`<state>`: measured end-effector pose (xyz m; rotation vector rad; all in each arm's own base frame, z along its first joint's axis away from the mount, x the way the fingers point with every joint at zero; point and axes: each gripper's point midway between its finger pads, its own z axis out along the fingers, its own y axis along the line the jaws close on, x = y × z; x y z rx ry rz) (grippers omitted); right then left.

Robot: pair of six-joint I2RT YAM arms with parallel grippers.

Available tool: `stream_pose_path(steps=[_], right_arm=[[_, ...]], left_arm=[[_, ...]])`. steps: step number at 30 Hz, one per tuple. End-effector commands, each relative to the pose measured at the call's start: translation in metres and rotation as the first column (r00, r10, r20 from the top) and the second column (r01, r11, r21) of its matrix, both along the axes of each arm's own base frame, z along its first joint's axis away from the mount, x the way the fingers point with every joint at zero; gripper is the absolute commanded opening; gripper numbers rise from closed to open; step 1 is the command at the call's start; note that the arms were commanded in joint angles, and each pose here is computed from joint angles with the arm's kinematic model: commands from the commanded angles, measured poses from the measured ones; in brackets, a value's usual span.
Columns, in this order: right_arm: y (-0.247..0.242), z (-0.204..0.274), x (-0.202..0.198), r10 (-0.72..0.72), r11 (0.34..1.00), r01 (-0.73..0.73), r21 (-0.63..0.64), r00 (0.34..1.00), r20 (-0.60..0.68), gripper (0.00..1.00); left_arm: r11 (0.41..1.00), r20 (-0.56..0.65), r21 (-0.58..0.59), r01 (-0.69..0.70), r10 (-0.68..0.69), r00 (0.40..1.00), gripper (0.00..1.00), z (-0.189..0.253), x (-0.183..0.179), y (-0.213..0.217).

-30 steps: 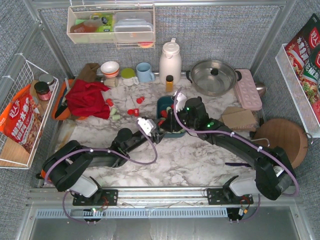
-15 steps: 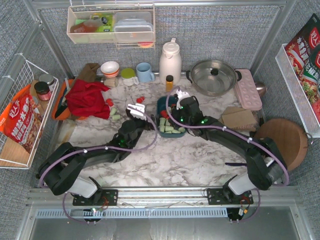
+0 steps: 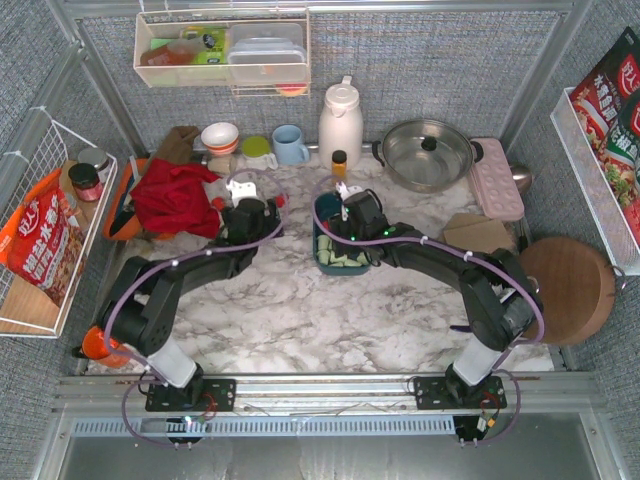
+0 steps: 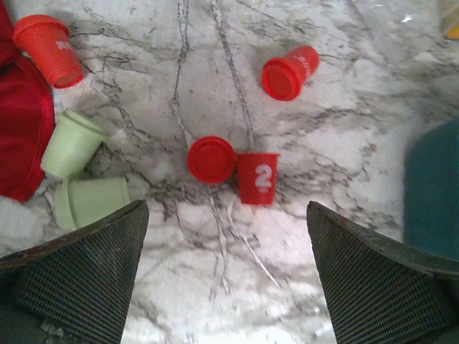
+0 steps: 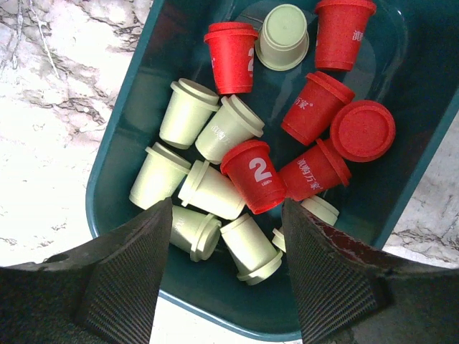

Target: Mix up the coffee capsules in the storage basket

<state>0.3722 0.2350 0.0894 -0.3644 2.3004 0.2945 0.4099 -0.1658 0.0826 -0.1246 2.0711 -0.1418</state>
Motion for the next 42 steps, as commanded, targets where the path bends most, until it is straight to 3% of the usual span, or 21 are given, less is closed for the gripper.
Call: stream_pose_path(steps=[1,12,29,42], right_arm=[[0.001,0.002,-0.003,0.030,1.000,-0.030,-0.007,1.000,-0.004,0.67],[0.007,-0.003,-0.008,0.062,0.998,-0.062,0.006,0.998,-0.031,0.67],[0.008,-0.007,-0.010,0.075,0.997,-0.075,0.004,0.996,-0.048,0.67],[0.008,-0.008,-0.010,0.074,0.997,-0.074,0.003,0.996,-0.051,0.67]], left_arm=[[0.999,-0.134,0.026,0.026,-0.022,0.991,0.99,-0.027,0.010,0.008],[0.995,-0.275,0.038,0.095,-0.081,0.958,0.99,-0.060,0.031,0.002],[0.989,-0.352,0.061,0.138,-0.108,0.930,0.99,-0.092,0.028,0.000],[0.992,-0.342,0.010,0.122,-0.111,0.933,0.79,-0.083,0.013,-0.001]])
